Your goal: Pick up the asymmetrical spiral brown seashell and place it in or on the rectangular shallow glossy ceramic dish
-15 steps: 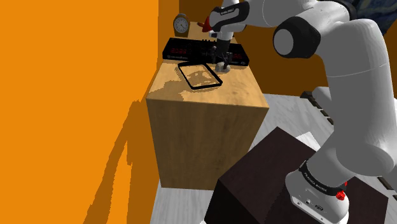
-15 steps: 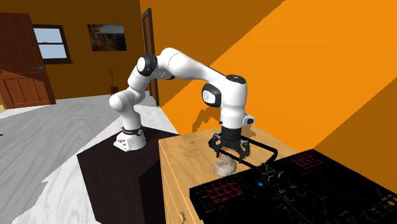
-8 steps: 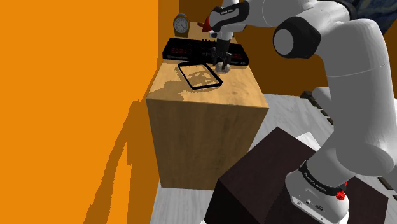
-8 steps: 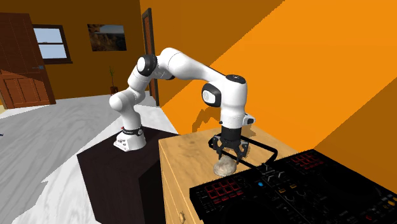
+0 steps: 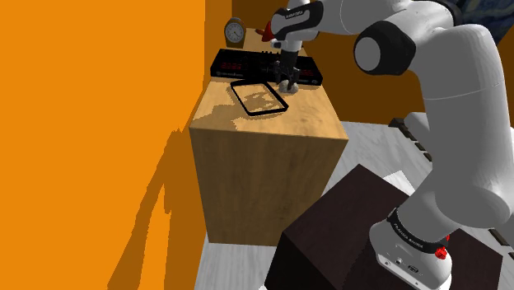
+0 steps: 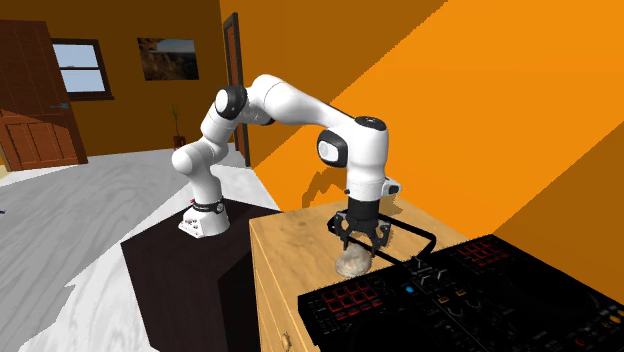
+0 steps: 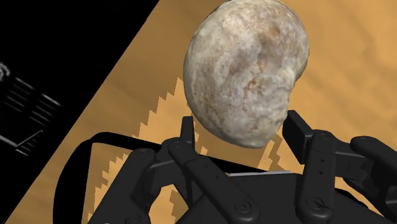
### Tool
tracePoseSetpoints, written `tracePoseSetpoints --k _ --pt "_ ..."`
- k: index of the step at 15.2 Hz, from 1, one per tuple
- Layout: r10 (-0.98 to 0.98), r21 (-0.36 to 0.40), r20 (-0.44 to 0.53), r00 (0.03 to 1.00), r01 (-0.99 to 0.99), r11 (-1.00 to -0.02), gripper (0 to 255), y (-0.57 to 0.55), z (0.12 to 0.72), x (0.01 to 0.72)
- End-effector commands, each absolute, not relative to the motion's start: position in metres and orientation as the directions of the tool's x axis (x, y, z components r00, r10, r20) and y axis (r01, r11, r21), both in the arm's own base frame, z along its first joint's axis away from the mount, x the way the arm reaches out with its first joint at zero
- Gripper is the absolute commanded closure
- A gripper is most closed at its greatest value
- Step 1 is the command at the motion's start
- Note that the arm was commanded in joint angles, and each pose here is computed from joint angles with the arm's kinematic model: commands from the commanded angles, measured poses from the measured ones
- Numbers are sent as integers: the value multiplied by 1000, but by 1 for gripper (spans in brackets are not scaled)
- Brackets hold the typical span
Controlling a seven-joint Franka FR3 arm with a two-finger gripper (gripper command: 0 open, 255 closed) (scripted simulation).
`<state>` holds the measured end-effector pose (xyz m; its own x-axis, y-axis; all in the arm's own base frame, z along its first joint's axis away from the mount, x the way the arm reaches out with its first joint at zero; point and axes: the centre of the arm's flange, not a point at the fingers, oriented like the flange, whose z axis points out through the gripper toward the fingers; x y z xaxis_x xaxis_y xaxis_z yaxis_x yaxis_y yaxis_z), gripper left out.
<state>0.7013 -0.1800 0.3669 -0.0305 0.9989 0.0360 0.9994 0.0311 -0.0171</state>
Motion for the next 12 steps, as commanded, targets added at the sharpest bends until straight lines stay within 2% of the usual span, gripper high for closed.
tracePoseSetpoints --k 1,12 --pt "999 -18 36 -30 999 31 255 -180 375 702" --pt "999 -18 36 -30 999 31 255 -180 433 702"
